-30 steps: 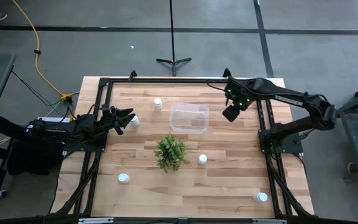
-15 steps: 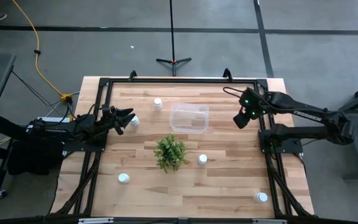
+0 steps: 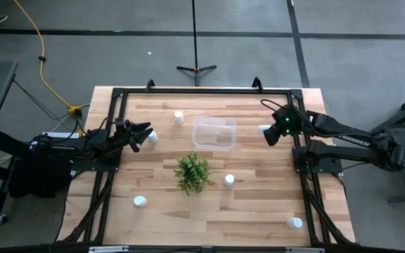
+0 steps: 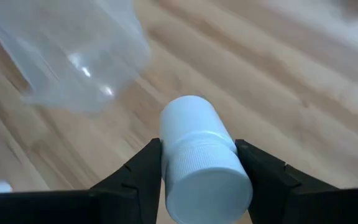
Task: Pick and place pill bottles into a basket
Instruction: Put the white pill bottle in the transparent bin
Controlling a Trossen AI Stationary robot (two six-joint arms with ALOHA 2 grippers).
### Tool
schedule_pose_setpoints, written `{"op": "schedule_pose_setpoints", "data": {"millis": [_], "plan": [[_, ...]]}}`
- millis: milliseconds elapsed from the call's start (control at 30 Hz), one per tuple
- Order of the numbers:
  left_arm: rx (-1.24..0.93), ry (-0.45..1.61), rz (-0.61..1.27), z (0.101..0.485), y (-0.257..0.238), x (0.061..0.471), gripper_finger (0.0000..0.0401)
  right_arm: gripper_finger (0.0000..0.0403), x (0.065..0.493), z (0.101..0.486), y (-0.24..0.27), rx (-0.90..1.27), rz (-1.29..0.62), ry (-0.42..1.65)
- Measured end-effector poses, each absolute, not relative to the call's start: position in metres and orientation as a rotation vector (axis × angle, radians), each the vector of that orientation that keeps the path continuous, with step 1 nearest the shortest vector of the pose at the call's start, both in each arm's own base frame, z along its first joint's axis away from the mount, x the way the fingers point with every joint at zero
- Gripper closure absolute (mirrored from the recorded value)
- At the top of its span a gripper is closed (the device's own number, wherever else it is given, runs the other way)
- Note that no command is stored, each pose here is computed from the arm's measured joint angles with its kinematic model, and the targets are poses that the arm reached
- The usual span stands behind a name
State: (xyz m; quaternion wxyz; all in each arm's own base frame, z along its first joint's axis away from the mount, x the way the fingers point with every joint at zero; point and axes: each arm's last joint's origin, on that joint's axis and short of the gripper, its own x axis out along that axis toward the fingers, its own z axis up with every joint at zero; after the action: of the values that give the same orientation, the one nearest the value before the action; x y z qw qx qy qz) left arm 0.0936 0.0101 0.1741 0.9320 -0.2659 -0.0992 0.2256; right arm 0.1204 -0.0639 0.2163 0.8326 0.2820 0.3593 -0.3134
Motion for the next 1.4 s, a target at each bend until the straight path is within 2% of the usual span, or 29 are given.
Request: {"op": "schedule_pose_setpoints", "data": {"millis": [233,700,1400], "plan": [[-0.544,-0.203,0.462,0.174,0.01,0.094,0.0139,0.0237,0.121,0.22,-0.065,0.604,-0.689,0.657],[-0.542,-0.197,0.471,0.173,0.01,0.094,0.0139,0.0236,0.136,0.242,-0.073,0.497,-0.617,0.397],[-0.542,-0.196,0.471,0.173,0.01,0.094,0.0139,0.0236,0.148,0.278,-0.075,0.405,-0.419,0.042]]}}
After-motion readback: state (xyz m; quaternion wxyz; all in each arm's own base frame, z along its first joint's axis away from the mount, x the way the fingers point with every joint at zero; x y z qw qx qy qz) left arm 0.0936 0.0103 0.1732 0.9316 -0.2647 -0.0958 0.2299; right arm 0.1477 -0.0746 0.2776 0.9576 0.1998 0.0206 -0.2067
